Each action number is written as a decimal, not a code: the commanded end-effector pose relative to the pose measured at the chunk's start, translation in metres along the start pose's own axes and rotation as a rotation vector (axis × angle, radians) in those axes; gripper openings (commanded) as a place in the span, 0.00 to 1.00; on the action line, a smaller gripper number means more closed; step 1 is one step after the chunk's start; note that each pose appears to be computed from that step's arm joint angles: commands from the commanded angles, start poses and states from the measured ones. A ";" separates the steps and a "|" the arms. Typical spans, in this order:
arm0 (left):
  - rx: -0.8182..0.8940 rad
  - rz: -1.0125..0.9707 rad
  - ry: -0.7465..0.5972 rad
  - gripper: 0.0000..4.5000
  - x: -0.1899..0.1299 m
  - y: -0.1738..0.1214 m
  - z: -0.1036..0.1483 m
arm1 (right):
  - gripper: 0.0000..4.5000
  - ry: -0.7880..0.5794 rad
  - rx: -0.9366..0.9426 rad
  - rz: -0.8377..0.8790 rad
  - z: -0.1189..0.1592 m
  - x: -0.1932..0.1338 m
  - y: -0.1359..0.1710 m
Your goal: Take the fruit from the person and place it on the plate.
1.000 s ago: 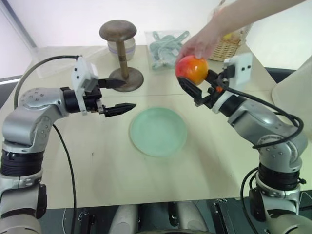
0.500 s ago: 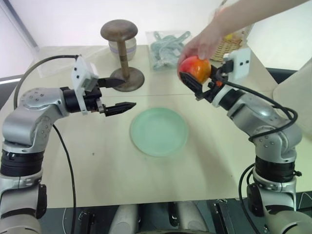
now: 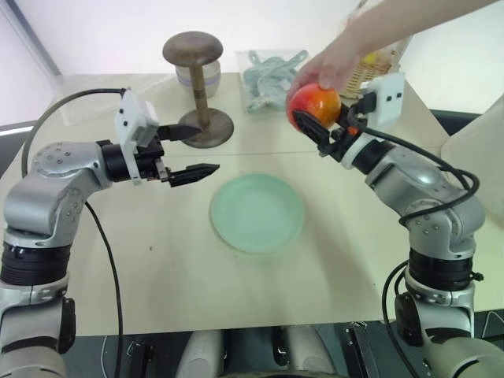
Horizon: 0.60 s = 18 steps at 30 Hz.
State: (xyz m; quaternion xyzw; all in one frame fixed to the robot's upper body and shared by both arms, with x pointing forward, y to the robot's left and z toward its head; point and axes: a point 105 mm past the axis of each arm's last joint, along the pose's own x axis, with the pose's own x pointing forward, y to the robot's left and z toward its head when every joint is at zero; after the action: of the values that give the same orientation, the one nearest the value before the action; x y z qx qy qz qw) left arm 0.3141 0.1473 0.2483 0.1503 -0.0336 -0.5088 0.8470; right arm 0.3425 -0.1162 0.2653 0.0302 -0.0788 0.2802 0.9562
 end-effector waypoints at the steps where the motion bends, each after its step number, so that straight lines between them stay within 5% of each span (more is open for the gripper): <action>1: 0.054 0.011 -0.035 1.00 -0.003 0.001 0.013 | 0.67 -0.050 -0.051 0.013 0.020 -0.005 0.002; 7: 0.055 0.005 -0.036 1.00 -0.002 0.001 0.012 | 0.67 0.104 -0.210 0.229 -0.001 -0.027 0.031; 11: 0.055 0.000 -0.034 1.00 0.000 0.002 0.012 | 0.67 0.292 -0.260 0.432 -0.047 -0.050 0.057; 18: 0.058 -0.005 -0.033 1.00 0.001 0.003 0.013 | 0.67 0.373 -0.205 0.460 -0.093 -0.045 0.071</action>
State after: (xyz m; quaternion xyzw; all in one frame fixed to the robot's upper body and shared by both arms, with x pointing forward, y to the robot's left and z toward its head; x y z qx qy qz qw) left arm 0.3167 0.1470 0.2493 0.1488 -0.0400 -0.5103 0.8461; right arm 0.2789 -0.0770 0.1671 -0.1274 0.0794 0.4769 0.8661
